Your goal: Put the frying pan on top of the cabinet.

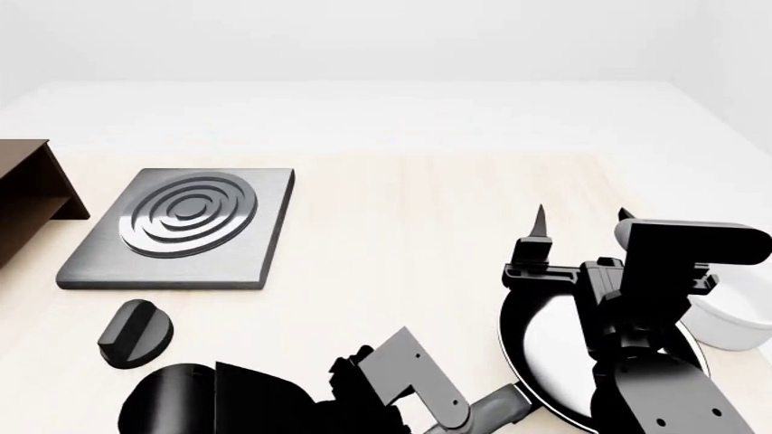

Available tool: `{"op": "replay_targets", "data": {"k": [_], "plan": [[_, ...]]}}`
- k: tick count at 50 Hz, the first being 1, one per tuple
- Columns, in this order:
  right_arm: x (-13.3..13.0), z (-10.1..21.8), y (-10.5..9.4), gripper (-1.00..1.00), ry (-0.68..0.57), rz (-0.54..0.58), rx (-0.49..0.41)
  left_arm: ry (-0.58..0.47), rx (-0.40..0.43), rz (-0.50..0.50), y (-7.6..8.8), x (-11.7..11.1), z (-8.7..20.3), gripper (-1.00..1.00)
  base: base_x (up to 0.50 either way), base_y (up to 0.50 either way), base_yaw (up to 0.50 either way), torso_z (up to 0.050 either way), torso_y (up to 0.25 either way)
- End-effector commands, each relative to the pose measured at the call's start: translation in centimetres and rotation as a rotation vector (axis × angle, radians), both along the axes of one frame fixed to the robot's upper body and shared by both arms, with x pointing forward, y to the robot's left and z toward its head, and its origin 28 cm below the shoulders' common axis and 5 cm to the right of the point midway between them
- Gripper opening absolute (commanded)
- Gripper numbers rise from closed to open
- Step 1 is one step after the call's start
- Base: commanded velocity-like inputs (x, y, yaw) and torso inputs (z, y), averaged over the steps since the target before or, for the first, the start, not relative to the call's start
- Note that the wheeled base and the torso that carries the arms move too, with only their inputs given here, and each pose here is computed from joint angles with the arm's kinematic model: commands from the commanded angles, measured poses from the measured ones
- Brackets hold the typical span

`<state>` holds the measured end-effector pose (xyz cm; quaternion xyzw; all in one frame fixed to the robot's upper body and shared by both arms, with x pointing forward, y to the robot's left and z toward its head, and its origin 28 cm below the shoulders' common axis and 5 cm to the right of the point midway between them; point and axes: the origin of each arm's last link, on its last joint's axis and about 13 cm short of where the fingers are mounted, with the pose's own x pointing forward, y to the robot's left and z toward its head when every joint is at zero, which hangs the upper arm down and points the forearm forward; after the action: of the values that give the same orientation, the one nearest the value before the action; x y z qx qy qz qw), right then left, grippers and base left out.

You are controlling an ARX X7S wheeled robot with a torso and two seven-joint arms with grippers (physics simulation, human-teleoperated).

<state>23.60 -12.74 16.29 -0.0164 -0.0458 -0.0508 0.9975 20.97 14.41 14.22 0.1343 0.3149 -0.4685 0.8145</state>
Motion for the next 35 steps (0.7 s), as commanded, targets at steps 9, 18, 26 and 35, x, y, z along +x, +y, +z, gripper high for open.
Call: {"op": "replay_targets", "data": {"k": [9,18,26,35], "plan": [[-0.2,0.3,0.0,1.0,-0.009,0.005,0.004,0.018,0.096,-0.05,-1.9,1.6,-2.9,1.0,0.0,0.0,0.0,0.0,0.0],[-0.2,0.3,0.1,1.0,-0.011,0.003,0.001,0.053,0.125,-0.104,-2.2,1.2,-4.4,1.0,0.0,0.0,0.0,0.0,0.0],[-0.2,0.3,0.2,1.0,-0.011,0.002,-0.001,0.083,0.124,-0.115,-2.2,1.1,-5.0,1.0,0.0,0.0,0.0,0.0,0.0],[-0.1,0.2,0.2,1.0,-0.009,-0.007,-0.005,0.079,0.135,-0.062,-2.0,1.7,-4.9,-1.0,0.0,0.0,0.0,0.0,0.0]]}}
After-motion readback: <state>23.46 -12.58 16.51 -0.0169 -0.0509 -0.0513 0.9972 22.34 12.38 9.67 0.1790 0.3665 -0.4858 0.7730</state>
